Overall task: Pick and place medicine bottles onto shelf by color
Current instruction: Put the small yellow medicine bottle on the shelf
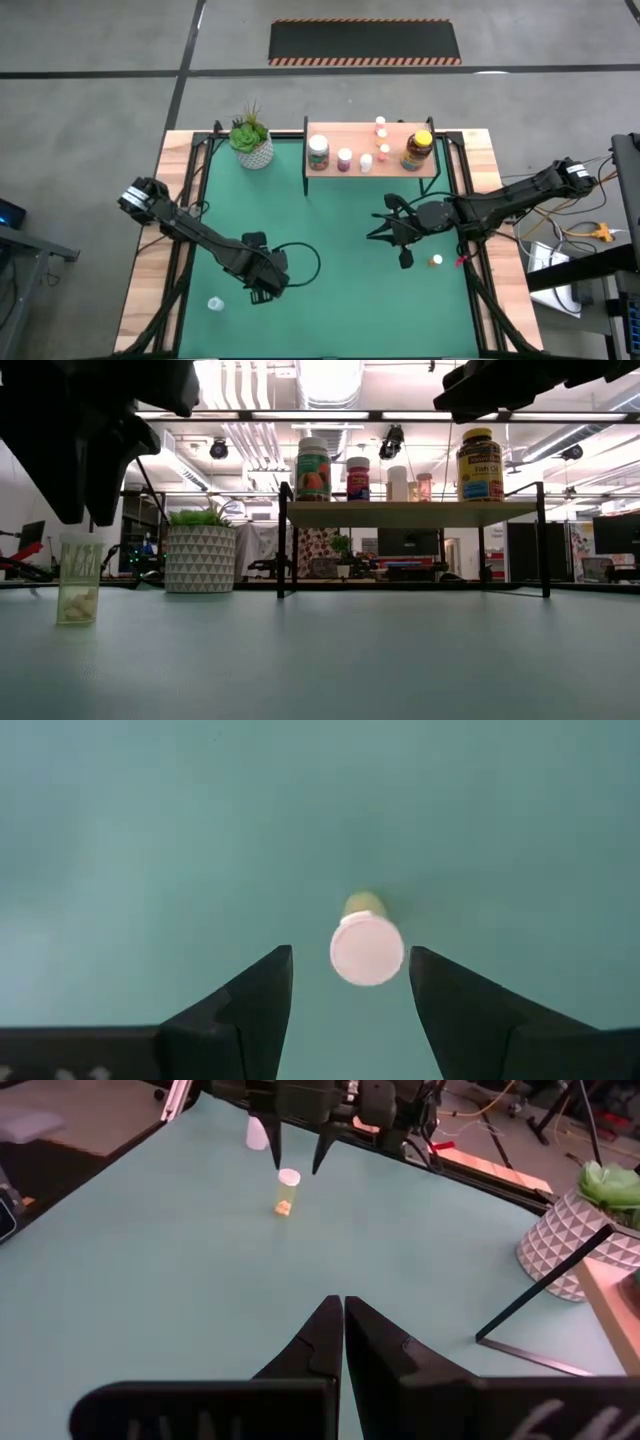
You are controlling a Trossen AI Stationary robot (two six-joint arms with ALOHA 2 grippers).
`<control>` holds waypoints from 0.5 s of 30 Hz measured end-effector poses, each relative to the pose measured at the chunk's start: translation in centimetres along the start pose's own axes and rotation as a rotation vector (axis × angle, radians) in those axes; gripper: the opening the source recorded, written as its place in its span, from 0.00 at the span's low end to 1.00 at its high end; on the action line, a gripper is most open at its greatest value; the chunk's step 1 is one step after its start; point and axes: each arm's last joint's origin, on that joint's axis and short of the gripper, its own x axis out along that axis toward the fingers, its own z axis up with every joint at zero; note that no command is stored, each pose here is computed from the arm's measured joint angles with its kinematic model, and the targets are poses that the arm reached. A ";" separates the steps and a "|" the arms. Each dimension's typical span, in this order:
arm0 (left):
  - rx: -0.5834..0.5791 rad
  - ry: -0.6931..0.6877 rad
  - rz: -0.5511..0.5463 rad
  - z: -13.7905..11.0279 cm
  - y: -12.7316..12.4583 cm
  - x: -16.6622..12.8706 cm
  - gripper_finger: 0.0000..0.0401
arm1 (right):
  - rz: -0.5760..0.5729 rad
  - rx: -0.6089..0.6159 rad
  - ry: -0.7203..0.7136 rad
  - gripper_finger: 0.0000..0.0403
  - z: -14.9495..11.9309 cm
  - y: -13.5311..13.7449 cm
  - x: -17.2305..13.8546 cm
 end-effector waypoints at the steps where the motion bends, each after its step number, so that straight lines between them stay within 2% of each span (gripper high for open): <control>1: 0.000 0.001 0.001 -0.1 0.0 0.1 0.46 | 0.000 0.004 0.001 0.02 0.0 0.0 0.0; 9: -0.016 -0.025 -0.065 -0.1 -0.3 1.2 0.46 | 0.001 0.008 0.004 0.02 0.0 0.0 0.0; 15: -0.039 -0.020 -0.058 -0.4 -0.1 1.8 0.45 | 0.001 0.007 0.006 0.02 -0.1 0.0 0.0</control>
